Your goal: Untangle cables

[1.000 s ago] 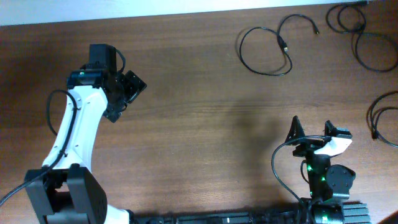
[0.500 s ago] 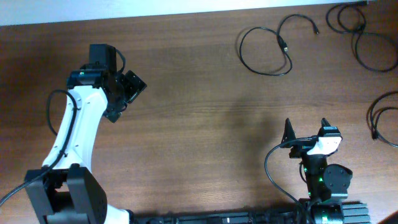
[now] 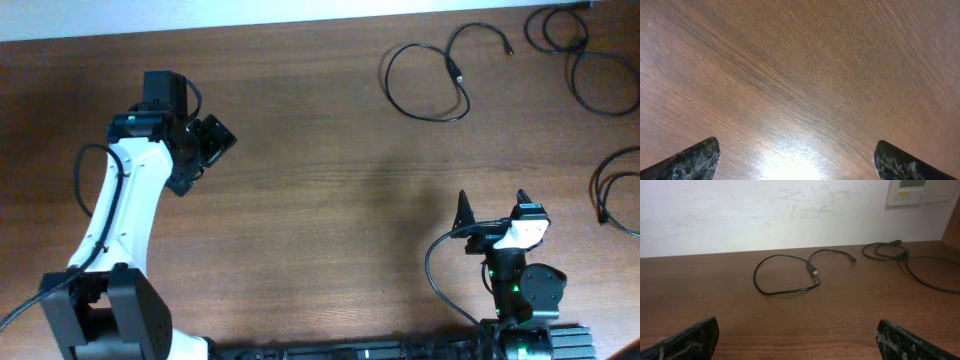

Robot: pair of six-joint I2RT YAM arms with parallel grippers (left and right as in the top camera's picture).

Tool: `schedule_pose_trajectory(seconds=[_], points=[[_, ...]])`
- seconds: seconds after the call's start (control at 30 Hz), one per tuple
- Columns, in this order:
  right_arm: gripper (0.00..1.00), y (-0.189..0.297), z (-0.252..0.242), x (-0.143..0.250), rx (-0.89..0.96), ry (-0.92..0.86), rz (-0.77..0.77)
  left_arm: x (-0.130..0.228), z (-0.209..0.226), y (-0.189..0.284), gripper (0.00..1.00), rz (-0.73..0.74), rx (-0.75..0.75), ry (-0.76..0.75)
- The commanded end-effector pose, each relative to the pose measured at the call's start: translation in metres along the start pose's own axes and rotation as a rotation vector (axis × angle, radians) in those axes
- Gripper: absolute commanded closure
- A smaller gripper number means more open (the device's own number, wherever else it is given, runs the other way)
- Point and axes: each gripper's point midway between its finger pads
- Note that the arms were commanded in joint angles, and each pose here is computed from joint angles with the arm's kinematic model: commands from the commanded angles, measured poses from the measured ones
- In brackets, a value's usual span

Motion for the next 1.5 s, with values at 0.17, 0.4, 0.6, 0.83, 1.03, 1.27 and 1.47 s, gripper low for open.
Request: schedule_pose_trajectory(seconds=[0.17, 0.4, 0.6, 0.83, 1.03, 1.27, 1.47], points=[[0.01, 0.0, 0.0, 0.002, 0.003, 0.001, -0.001, -0.009, 0.0, 0.136, 0.01, -0.361, 0.16, -0.327], [0.01, 0.0, 0.0, 0.002, 0.003, 0.001, -0.001, 0.044, 0.074, 0.213, 0.01, -0.491, 0.096, -0.305], [0.01, 0.0, 0.0, 0.002, 0.003, 0.001, -0.001, 0.071, 0.092, 0.206, 0.01, -0.396, 0.045, -0.34], [0.01, 0.0, 0.0, 0.002, 0.003, 0.001, -0.001, 0.104, 0.101, 0.245, 0.01, -0.505, 0.236, -0.348], [0.01, 0.0, 0.0, 0.002, 0.003, 0.001, -0.001, 0.137, 0.126, 0.209, 0.01, -0.536, 0.312, -0.358], [0.01, 0.0, 0.0, 0.002, 0.003, 0.001, -0.001, 0.157, 0.15, 0.167, 0.01, -0.623, 0.391, -0.311], [0.01, 0.0, 0.0, 0.002, 0.003, 0.001, -0.001, 0.148, 0.129, 0.142, 0.01, -0.694, 0.506, -0.36]])
Point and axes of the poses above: each gripper's point midway between its finger pads, its own y axis back along the fingers, its own z axis along the line the jaws close on, x = y × z, and after that the axes turned 1 degree about y, right-handed
